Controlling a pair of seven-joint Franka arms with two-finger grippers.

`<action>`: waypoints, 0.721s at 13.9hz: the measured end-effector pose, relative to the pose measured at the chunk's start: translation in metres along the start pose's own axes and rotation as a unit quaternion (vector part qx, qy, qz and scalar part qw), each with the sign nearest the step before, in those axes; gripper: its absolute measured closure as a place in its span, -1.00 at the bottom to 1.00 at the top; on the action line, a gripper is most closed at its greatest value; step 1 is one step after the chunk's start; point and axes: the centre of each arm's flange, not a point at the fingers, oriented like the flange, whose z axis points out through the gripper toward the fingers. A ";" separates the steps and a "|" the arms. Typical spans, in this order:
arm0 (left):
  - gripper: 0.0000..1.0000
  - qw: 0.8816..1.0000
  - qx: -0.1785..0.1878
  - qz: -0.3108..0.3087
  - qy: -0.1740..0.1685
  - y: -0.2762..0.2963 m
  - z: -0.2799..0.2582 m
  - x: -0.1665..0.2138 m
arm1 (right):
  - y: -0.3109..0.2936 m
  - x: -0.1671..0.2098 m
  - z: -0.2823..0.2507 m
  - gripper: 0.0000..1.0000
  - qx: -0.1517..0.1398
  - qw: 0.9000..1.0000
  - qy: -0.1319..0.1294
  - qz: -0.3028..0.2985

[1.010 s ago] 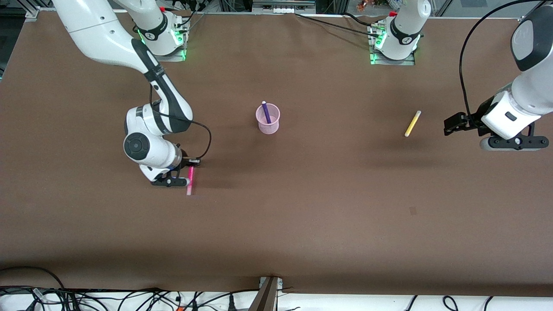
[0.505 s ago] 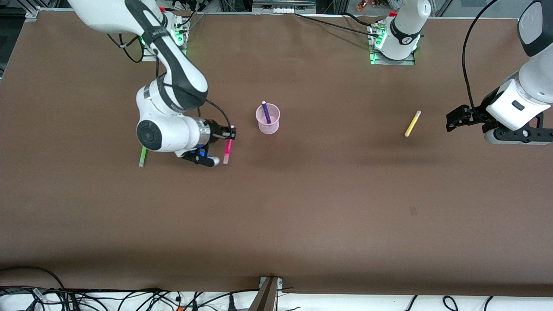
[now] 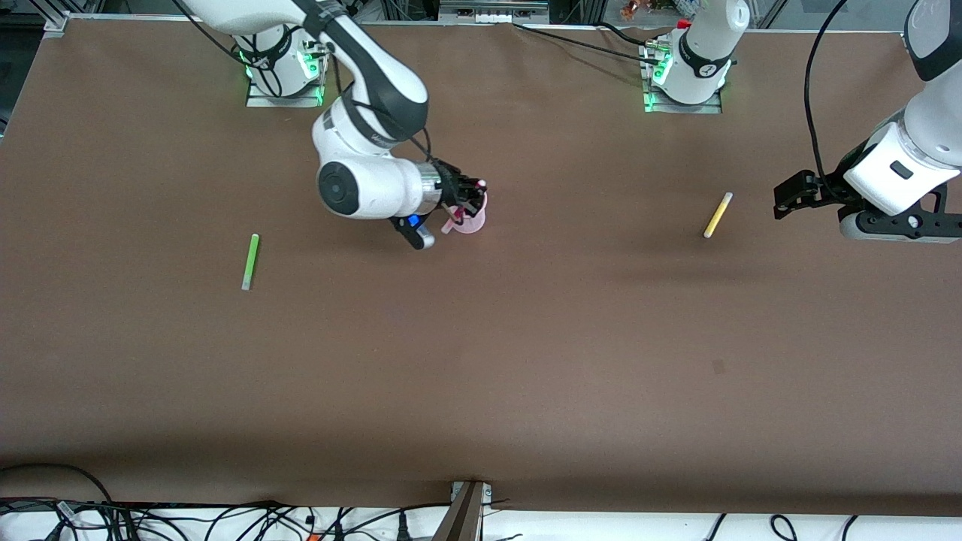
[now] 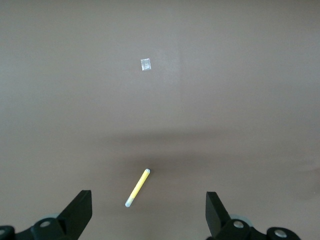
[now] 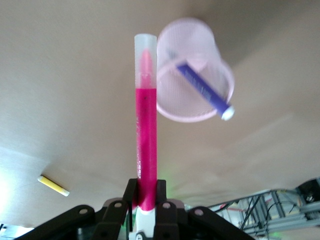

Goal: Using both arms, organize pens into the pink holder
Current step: 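Lift the pink highlighter and carry it over the holder with the right gripper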

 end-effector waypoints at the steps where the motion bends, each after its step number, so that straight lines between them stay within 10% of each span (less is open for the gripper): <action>1: -1.00 1.000 0.000 0.000 0.000 0.000 0.000 0.000 | -0.001 -0.008 0.012 0.65 -0.001 1.000 -0.006 0.007; 10: -1.00 1.000 0.002 0.016 -0.001 0.018 0.002 0.001 | -0.001 -0.006 0.045 0.65 -0.002 0.999 -0.010 0.034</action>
